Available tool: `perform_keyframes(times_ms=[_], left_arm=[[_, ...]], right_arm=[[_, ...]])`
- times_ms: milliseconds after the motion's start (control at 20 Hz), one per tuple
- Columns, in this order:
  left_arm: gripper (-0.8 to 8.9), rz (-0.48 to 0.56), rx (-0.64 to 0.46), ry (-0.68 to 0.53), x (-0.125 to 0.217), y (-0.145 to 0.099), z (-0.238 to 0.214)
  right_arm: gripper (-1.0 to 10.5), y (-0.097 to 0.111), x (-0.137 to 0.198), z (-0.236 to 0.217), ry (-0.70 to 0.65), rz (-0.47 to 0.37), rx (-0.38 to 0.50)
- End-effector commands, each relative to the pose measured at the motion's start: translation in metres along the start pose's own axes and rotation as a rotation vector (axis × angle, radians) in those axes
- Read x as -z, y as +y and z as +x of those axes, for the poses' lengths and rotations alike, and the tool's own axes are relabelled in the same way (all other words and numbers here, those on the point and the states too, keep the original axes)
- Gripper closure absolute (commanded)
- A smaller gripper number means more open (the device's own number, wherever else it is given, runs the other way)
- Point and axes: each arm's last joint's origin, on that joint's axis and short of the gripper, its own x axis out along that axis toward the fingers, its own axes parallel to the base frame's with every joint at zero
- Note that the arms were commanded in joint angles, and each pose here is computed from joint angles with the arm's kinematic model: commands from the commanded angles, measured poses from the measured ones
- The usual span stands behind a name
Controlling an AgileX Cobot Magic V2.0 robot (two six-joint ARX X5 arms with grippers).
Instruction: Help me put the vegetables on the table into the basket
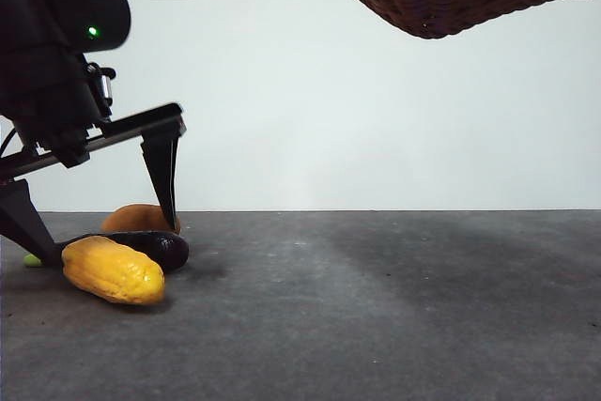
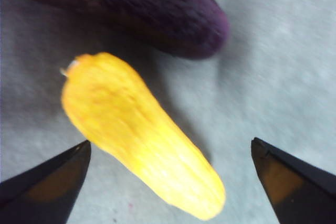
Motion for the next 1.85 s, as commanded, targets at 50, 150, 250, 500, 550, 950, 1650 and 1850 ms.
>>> perform_keyframes(times_ms=[50, 150, 250, 500, 550, 950, 1650, 1850], left_arm=[[2.16, -0.036, -0.065, 0.048, -0.002, -0.001, 0.008], [2.16, -0.044, -0.088, 0.078, -0.005, -0.002, 0.014], [2.27, -0.06, -0.1, 0.089, -0.005, -0.002, 0.018], [5.91, -0.07, -0.11, 0.095, -0.005, -0.002, 0.021], [6.65, -0.068, -0.11, 0.095, -0.005, -0.002, 0.021], [8.22, 0.038, -0.1, 0.111, -0.002, -0.004, 0.02], [8.22, 0.597, 0.181, -0.372, 0.053, -0.022, -0.149], [8.22, 0.71, 0.238, -0.415, 0.081, -0.02, -0.176]], right_arm=[[9.6, 0.001, -0.003, -0.002, -0.029, -0.013, -0.024], [9.6, 0.002, -0.003, -0.002, -0.032, -0.015, -0.036], [9.6, 0.002, -0.003, -0.002, -0.032, -0.022, -0.036], [9.6, 0.002, -0.003, -0.002, -0.032, -0.028, -0.037], [9.6, 0.002, -0.003, -0.002, -0.032, -0.028, -0.037], [9.6, 0.002, -0.001, -0.002, -0.011, -0.022, -0.045], [9.6, -0.018, 0.017, 0.072, 0.256, 0.116, -0.064], [9.6, -0.023, 0.045, 0.114, 0.34, 0.193, -0.07]])
